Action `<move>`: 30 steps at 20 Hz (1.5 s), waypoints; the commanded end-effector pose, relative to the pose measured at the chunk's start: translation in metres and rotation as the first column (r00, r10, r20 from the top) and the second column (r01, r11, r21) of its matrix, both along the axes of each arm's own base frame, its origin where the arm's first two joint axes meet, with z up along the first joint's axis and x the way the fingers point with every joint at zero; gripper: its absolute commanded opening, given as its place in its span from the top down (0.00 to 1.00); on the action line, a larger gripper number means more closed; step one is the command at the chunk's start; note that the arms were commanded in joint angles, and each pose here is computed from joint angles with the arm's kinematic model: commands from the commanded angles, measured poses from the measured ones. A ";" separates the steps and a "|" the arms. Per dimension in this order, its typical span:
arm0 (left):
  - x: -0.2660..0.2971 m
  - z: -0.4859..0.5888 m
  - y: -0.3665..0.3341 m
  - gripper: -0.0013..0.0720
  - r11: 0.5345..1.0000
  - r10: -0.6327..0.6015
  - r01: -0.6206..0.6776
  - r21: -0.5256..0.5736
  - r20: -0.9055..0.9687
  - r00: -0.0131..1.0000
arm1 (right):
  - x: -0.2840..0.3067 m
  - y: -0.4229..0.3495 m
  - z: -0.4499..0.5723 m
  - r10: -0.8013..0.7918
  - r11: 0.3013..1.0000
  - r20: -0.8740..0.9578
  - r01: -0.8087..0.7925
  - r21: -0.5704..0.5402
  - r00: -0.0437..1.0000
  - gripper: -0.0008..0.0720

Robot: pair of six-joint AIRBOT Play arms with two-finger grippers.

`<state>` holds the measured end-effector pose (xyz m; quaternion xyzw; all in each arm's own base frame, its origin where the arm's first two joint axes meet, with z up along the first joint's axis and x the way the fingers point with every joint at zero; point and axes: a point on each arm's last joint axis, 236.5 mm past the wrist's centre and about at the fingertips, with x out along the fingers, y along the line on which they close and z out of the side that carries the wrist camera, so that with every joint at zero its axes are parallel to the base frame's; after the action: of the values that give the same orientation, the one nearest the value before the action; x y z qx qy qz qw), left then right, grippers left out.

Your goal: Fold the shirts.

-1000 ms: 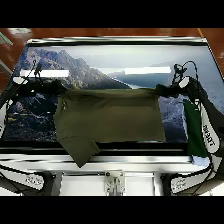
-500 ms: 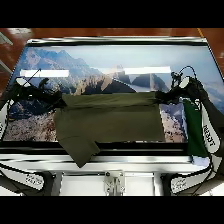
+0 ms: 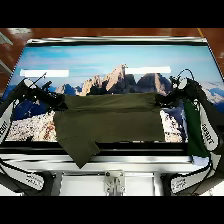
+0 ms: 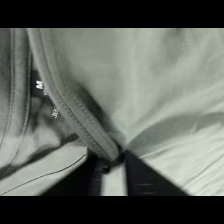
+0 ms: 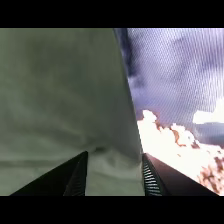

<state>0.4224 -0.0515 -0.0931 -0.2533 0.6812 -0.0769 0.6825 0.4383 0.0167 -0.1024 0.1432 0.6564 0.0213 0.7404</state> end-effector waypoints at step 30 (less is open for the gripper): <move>-0.232 -0.035 -0.016 0.29 0.938 0.221 -0.263 -0.225 -0.195 0.956 | -0.117 -0.117 0.105 -0.162 0.972 -0.116 0.179 0.154 0.980 0.13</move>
<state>0.1795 -0.0683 -0.1209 -0.4156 0.7024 -0.0612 0.5746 0.3207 -0.1004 0.0021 0.2575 0.6754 0.0066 0.6910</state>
